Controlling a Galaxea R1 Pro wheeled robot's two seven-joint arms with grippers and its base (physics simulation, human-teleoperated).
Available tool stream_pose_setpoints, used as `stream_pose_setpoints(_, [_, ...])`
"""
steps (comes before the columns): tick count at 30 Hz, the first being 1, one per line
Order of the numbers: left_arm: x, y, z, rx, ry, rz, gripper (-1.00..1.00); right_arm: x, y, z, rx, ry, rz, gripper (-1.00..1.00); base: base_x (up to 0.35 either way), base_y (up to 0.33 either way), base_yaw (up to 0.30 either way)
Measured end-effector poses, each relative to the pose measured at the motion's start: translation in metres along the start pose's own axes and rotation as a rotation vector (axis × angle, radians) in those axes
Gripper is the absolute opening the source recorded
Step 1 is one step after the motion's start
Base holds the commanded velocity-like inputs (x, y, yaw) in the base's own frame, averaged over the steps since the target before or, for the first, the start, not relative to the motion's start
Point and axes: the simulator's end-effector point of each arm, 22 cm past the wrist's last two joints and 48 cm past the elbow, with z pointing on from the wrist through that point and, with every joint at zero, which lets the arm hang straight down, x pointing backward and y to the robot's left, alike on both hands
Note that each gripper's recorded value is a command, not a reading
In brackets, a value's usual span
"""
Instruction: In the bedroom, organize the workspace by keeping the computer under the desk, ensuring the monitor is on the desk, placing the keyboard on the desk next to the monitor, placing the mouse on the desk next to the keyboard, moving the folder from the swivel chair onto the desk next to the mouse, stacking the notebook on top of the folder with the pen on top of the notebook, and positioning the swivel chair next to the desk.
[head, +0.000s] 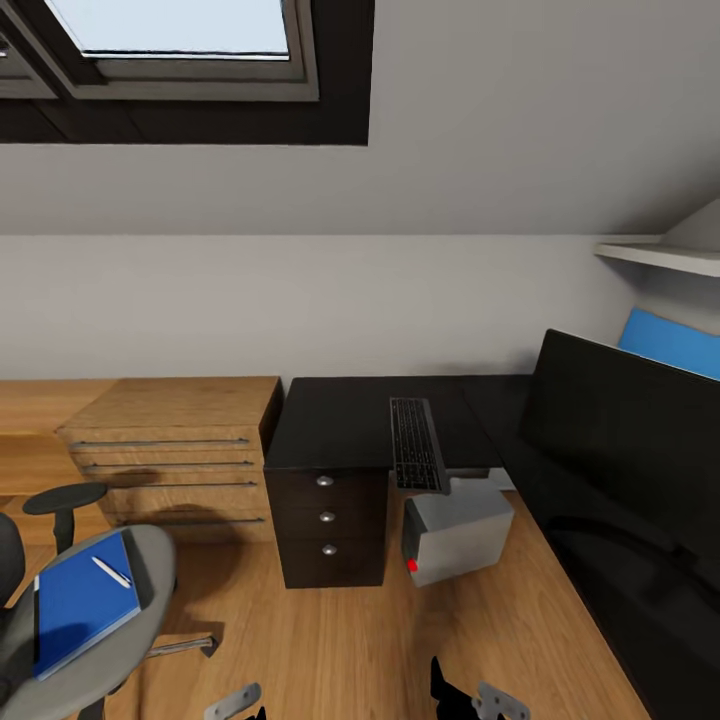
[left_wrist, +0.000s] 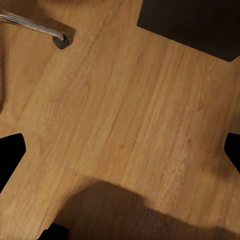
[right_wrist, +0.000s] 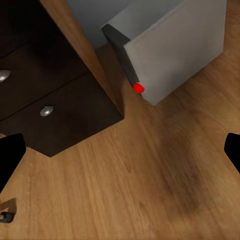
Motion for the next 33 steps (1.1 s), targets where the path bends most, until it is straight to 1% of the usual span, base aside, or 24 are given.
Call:
stream_pose_setpoints(9, [-0.0019,0.0003,0.0,-0.001,-0.007,0.001,1.0,-0.0001,-0.0003,-0.0001,0.001,-0.001,0.001,1.0,0.0,0.0,0.002])
stream_pose_setpoints(15, [-0.003,0.0001,-0.0001,-0.001,-0.009,0.0,1.0,-0.0017,0.0002,0.0003,0.002,-0.005,0.001,1.0,-0.089,0.0,0.113])
stream_pose_setpoints(33, [-0.0075,-0.0018,-0.0012,0.003,-0.019,-0.001,1.0,-0.0064,0.0026,0.0007,-0.003,-0.015,0.002,1.0,-0.313,0.0,0.205])
